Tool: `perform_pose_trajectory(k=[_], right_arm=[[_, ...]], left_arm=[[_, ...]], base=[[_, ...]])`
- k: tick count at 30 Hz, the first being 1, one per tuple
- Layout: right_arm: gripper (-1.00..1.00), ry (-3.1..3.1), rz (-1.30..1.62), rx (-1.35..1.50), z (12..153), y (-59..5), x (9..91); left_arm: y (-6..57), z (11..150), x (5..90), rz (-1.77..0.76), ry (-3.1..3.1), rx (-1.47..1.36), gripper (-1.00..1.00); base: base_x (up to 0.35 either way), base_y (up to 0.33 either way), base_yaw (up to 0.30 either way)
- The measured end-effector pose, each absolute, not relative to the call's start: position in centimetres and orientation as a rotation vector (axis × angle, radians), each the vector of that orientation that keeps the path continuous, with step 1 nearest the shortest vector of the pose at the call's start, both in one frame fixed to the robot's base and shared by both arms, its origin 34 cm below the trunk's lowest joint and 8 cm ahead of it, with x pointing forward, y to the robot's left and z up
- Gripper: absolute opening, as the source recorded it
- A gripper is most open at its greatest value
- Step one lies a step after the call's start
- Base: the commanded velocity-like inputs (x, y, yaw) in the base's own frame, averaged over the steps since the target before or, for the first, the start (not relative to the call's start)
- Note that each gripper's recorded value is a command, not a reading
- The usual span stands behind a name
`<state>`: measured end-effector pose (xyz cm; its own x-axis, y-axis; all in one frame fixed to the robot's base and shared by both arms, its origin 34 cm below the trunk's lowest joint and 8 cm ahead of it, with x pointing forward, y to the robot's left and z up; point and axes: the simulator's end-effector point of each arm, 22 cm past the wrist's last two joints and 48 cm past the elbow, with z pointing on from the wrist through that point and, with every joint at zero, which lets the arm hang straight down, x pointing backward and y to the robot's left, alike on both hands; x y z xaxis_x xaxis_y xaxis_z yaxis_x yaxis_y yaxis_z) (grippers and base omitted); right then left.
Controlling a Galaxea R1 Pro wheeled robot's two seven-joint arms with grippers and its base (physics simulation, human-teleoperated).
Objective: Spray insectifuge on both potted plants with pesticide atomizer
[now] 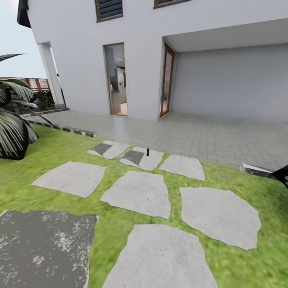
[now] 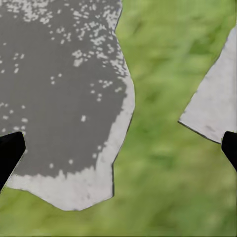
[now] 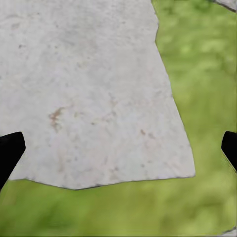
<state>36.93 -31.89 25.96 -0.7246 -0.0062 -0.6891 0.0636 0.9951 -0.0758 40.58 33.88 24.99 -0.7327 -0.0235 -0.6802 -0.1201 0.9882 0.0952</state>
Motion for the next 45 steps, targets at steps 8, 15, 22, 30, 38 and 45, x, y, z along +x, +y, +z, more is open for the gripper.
perform_pose_trajectory(k=[8,15,22,30,38,45], right_arm=[[1.00,2.379,-0.117,0.039,25.95,-31.83,36.93],[1.00,2.379,-0.116,0.038,25.95,-31.81,36.94],[1.00,2.381,-0.116,0.039,25.87,-31.83,36.91],[1.00,2.379,-0.116,0.038,25.95,-31.82,36.94],[1.00,2.379,-0.118,0.039,25.96,-31.84,36.94],[1.00,2.379,-0.119,0.040,25.96,-31.87,36.94]], left_arm=[[33.88,25.00,40.60,0.171,2.389,-0.099,1.00],[33.88,25.00,40.59,0.171,2.389,-0.100,1.00],[33.84,24.90,40.55,0.171,2.392,-0.098,1.00],[33.89,24.99,40.57,0.171,2.389,-0.099,1.00],[33.87,24.99,40.57,0.171,2.390,-0.098,1.00],[33.87,24.99,40.57,0.171,2.390,-0.098,1.00]], base=[[0.339,0.000,-0.138],[0.339,0.000,-0.069],[0.339,0.000,-0.003],[0.339,0.000,0.000],[0.339,-0.015,0.000],[0.339,-0.073,0.000]])
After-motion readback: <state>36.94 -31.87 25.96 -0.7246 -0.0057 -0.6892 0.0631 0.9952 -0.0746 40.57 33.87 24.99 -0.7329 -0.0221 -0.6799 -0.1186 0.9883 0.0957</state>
